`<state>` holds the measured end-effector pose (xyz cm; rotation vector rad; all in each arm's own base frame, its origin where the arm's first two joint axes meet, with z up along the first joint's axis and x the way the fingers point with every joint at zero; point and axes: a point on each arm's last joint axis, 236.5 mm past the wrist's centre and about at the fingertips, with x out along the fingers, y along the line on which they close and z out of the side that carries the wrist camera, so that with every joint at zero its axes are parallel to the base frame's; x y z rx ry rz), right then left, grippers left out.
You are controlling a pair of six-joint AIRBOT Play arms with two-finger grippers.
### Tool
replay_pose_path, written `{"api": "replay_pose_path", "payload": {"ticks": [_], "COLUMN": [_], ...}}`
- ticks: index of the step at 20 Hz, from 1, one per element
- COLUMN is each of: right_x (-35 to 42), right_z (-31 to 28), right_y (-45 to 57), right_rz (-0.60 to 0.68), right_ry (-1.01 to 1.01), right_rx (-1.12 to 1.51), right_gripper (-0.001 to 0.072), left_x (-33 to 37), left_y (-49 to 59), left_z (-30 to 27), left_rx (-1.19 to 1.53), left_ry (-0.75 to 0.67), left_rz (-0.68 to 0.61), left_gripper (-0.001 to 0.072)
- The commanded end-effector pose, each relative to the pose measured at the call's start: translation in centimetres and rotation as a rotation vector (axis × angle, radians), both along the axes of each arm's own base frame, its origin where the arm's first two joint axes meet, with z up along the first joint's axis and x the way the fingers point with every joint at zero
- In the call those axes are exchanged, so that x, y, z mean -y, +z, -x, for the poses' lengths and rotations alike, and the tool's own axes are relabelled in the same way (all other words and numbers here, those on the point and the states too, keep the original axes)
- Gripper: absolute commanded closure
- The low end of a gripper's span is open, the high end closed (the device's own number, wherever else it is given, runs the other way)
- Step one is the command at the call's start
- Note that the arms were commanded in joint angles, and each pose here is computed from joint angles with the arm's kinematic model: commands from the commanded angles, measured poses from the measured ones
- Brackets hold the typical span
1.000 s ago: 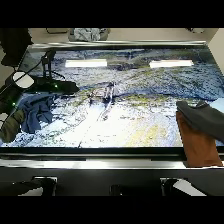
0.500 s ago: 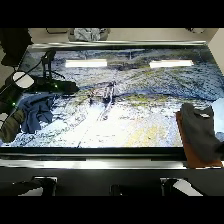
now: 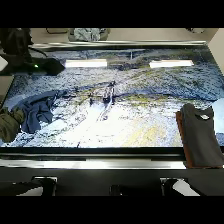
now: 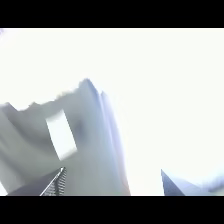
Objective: Fold the shirts.
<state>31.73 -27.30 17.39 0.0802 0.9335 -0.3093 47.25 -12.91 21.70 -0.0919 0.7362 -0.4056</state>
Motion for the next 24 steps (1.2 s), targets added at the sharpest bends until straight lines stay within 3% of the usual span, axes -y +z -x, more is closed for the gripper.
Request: {"api": "replay_pose_path", "payload": {"ticks": [1, 2, 3, 5, 6, 8, 11, 24], "right_x": [-9.5, -13.5, -16.8, -23.4, -26.3, -29.7, -30.8, -29.9], "right_z": [-9.1, -9.9, -10.2, -8.6, -7.1, -5.0, -4.8, -4.7], "right_y": [8.6, 6.2, 2.7, -5.6, -9.2, -13.2, -13.9, -13.9], "right_rz": [0.217, 0.179, 0.146, 0.051, -0.012, -0.078, -0.076, -0.042], "right_ry": [0.344, 0.424, 0.474, 0.600, 0.663, 0.730, 0.739, 0.732], "right_rx": [0.195, 0.111, -0.005, -0.275, -0.387, -0.513, -0.525, -0.539], "right_gripper": [0.0026, 0.0033, 0.0036, 0.0035, 0.0035, 0.0035, 0.0032, 0.0032], "left_x": [-8.1, -9.5, -10.0, -10.2, -9.8, -9.2, -8.2, -7.9], "left_y": [0.5, -2.4, -5.8, -14.1, -17.6, -21.0, -19.8, -18.9], "left_z": [-0.1, 1.4, 3.4, 9.6, 12.5, 14.9, 13.1, 12.3], "left_rx": [-0.021, -0.138, -0.279, -0.611, -0.721, -0.752, -0.580, -0.539], "left_ry": [0.245, 0.268, 0.258, 0.199, 0.145, 0.141, 0.200, 0.201], "left_rz": [-0.267, -0.328, -0.360, -0.416, -0.428, -0.388, -0.313, -0.304], "left_gripper": [0.0677, 0.0671, 0.0595, 0.0059, -0.0012, -0.0011, -0.0011, -0.0012]}}
